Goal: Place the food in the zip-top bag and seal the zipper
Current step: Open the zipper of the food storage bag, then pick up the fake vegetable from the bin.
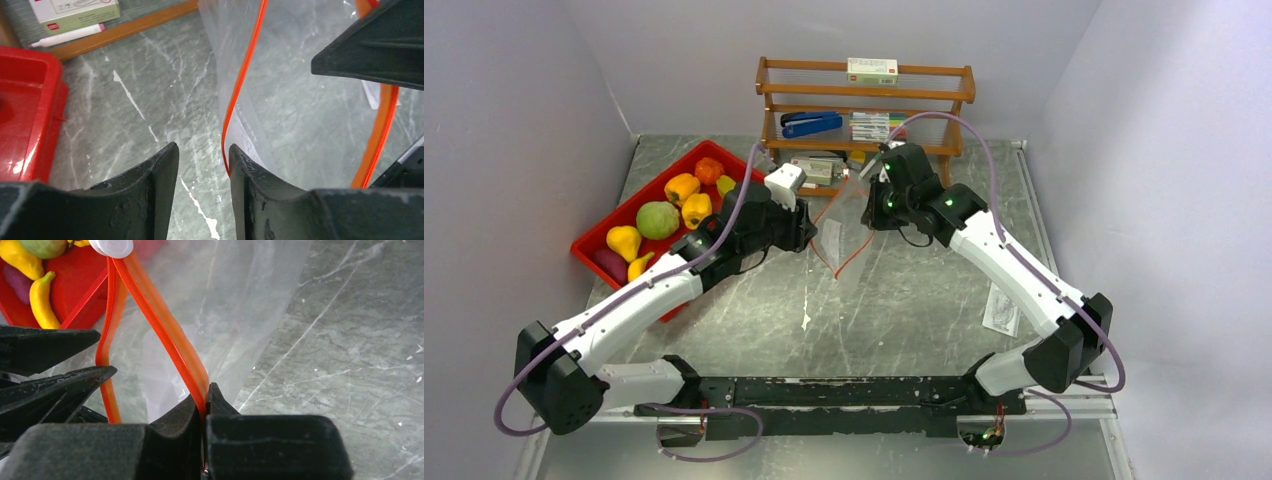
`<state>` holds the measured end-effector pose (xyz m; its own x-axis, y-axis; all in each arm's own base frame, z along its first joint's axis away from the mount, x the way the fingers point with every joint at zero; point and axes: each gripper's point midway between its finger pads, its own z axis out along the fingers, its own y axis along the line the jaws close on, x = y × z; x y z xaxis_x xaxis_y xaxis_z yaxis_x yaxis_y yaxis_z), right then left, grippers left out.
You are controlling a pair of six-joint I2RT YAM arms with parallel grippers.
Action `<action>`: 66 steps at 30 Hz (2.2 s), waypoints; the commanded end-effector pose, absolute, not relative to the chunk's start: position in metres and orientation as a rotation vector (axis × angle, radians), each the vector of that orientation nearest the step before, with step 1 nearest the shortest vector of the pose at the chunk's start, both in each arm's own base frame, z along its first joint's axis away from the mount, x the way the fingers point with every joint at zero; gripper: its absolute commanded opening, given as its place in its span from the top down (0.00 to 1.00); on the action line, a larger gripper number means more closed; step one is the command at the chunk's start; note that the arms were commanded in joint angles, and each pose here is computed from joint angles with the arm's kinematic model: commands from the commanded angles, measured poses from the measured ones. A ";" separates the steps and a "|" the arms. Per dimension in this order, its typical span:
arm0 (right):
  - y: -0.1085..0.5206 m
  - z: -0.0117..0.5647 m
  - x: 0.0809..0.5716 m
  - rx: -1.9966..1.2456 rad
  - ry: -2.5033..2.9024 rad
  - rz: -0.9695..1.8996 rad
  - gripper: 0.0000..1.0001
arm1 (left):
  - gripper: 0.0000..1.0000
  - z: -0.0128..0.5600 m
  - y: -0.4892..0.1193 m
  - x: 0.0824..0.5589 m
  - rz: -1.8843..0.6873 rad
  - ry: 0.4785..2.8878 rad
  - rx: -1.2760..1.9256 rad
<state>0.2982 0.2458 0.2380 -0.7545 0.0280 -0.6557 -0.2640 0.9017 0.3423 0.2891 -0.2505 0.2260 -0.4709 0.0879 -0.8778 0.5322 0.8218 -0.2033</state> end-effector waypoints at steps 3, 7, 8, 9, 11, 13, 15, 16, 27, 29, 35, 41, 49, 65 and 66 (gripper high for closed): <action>0.233 0.237 0.295 -0.152 2.425 0.451 1.00 | 0.52 0.249 -0.263 0.281 -0.702 1.949 0.458; 0.227 0.236 0.295 -0.173 2.456 0.394 1.00 | 0.45 0.258 -0.263 0.270 -0.772 1.905 0.439; 0.226 0.236 0.296 -0.174 2.458 0.376 1.00 | 0.42 0.260 -0.262 0.269 -0.777 1.893 0.427; 0.224 0.236 0.297 -0.170 2.460 0.363 1.00 | 0.39 0.263 -0.259 0.269 -0.777 1.881 0.411; 0.224 0.235 0.298 -0.174 2.468 0.350 1.00 | 0.33 0.266 -0.254 0.268 -0.768 1.856 0.391; 0.225 0.236 0.299 -0.174 2.470 0.352 1.00 | 0.18 0.269 -0.248 0.269 -0.744 1.844 0.365; 0.225 0.237 0.300 -0.173 2.474 0.351 1.00 | 0.00 0.269 -0.242 0.271 -0.711 1.854 0.341; 0.226 0.236 0.300 -0.172 2.478 0.346 1.00 | 0.01 0.266 -0.238 0.272 -0.688 1.869 0.333; 0.208 0.250 0.306 -0.193 2.501 0.187 1.00 | 0.01 0.245 -0.172 0.314 -0.418 1.977 0.116; 0.200 0.253 0.306 -0.200 2.499 0.137 1.00 | 0.01 0.241 -0.151 0.325 -0.360 1.993 0.064; 0.194 0.263 0.301 -0.201 2.478 0.131 1.00 | 0.01 0.228 -0.075 0.359 -0.147 2.055 -0.142; 0.205 0.258 0.296 -0.223 2.476 0.228 1.00 | 0.06 0.220 -0.028 0.380 -0.055 2.121 -0.211; 0.210 0.252 0.294 -0.233 2.459 0.276 1.00 | 0.11 0.197 0.009 0.399 0.027 2.202 -0.216; 0.220 0.255 0.290 -0.241 2.446 0.361 1.00 | 0.03 0.127 0.038 0.447 0.026 2.353 -0.235; 0.221 0.255 0.290 -0.243 2.449 0.364 1.00 | 0.04 0.124 0.040 0.449 0.035 2.358 -0.240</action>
